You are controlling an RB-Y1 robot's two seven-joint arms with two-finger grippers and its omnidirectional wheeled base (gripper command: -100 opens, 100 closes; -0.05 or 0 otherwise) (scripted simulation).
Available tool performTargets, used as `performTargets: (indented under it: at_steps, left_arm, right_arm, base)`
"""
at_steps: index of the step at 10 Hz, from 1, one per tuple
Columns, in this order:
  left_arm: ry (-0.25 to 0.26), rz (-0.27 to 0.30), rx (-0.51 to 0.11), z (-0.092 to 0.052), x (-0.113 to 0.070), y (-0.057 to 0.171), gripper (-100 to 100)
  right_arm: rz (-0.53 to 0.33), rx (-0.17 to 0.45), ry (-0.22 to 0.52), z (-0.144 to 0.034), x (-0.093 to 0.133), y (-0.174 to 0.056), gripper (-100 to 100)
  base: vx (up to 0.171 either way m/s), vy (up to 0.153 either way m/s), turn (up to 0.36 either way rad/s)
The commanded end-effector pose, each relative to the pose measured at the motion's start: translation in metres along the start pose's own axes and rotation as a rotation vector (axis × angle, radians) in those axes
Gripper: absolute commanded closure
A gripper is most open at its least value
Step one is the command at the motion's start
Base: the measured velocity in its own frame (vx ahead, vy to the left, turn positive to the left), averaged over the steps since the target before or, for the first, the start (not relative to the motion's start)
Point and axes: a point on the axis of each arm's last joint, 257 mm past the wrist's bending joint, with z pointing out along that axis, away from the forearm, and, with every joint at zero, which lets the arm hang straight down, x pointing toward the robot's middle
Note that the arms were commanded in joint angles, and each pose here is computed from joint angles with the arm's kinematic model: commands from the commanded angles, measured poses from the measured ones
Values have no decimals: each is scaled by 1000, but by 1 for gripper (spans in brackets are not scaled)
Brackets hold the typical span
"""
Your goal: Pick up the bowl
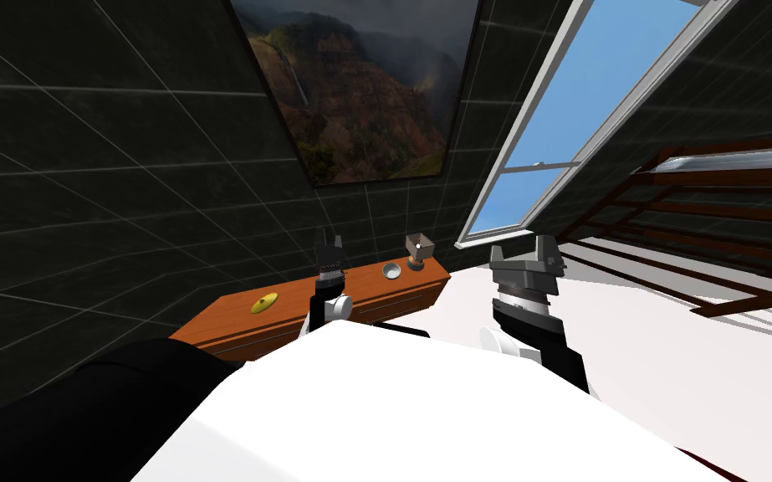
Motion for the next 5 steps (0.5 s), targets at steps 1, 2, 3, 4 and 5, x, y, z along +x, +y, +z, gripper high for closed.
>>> performTargets:
  at_steps: [1,2,3,4,5]
  left_arm:
    - [36,5,-14,1,5,7,-100]
    - [62,7,-30,2,8,13,-100]
    - [87,7,-52,2,12,22,-100]
    - [110,6,-78,3,15,33,-100]
    - [129,3,-110,3,18,45,-100]
  right_arm:
    - [0,0,0,0,0,0,0]
    - [0,0,0,0,0,0,0]
    - [0,0,0,0,0,0,0]
    - [0,0,0,0,0,0,0]
    - [0,0,0,0,0,0,0]
  base:
    - [-41,-33,-20]
    - [-87,-58,-25]
    - [-85,-62,-32]
    - [-82,-72,-64]
    - [-90,-97,-61]
